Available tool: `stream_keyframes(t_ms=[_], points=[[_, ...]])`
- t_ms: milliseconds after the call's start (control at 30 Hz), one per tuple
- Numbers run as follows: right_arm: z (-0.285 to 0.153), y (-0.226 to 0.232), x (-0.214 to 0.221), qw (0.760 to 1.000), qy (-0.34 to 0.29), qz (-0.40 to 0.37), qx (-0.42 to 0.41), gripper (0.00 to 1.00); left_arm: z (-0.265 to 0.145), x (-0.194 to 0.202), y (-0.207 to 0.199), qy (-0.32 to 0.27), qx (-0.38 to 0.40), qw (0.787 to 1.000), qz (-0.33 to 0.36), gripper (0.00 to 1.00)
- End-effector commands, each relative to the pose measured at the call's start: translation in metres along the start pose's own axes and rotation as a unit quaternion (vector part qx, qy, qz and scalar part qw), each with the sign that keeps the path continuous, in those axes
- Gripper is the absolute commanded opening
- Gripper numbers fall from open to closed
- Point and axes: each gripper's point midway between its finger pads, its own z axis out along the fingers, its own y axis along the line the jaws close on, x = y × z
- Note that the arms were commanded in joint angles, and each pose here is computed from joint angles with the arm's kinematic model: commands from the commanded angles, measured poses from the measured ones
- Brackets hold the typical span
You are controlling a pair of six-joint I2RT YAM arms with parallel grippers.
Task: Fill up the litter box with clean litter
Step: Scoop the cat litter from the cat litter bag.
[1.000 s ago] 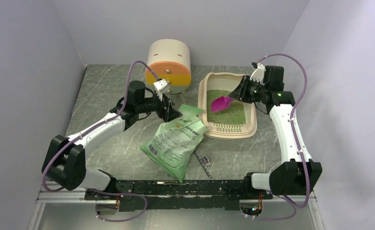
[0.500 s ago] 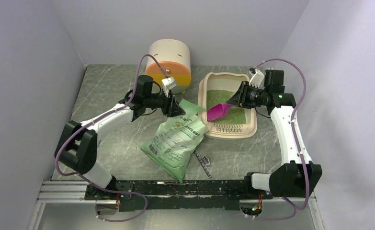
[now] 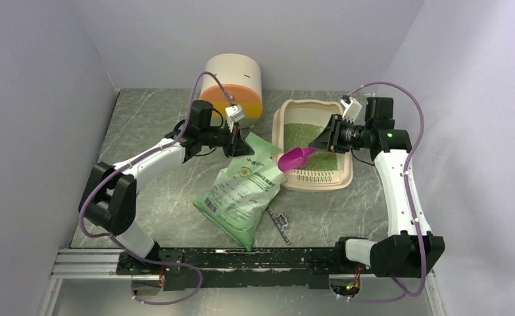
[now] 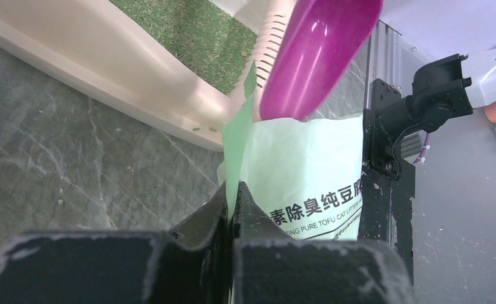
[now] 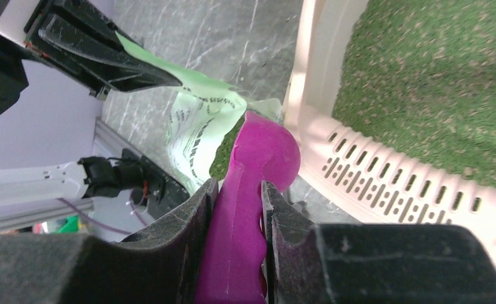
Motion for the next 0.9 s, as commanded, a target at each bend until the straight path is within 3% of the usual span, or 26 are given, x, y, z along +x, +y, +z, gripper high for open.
stream_keyframes(t_ms=[0,200,467,600,867], points=[[0.008,0.011,0.021,0.997,0.043,0.027,-0.057,0.0,-0.003,-0.012,-0.006,-0.009,0.007,1.0,0.022,0.05],[0.029,0.012,0.042,0.992,0.094,0.041,-0.075,0.0,-0.005,-0.016,-0.009,-0.011,0.01,1.0,0.027,0.05],[0.063,-0.015,0.04,0.992,0.109,0.051,-0.05,0.0,-0.006,-0.018,-0.015,-0.016,0.021,0.999,0.034,0.05],[0.077,-0.011,0.05,0.988,0.141,0.027,-0.052,0.0,-0.006,-0.019,-0.015,-0.016,0.02,0.999,0.035,0.05],[0.098,-0.005,0.056,0.99,0.129,-0.052,0.007,0.0,-0.006,-0.02,-0.014,-0.018,0.018,0.999,0.033,0.05]])
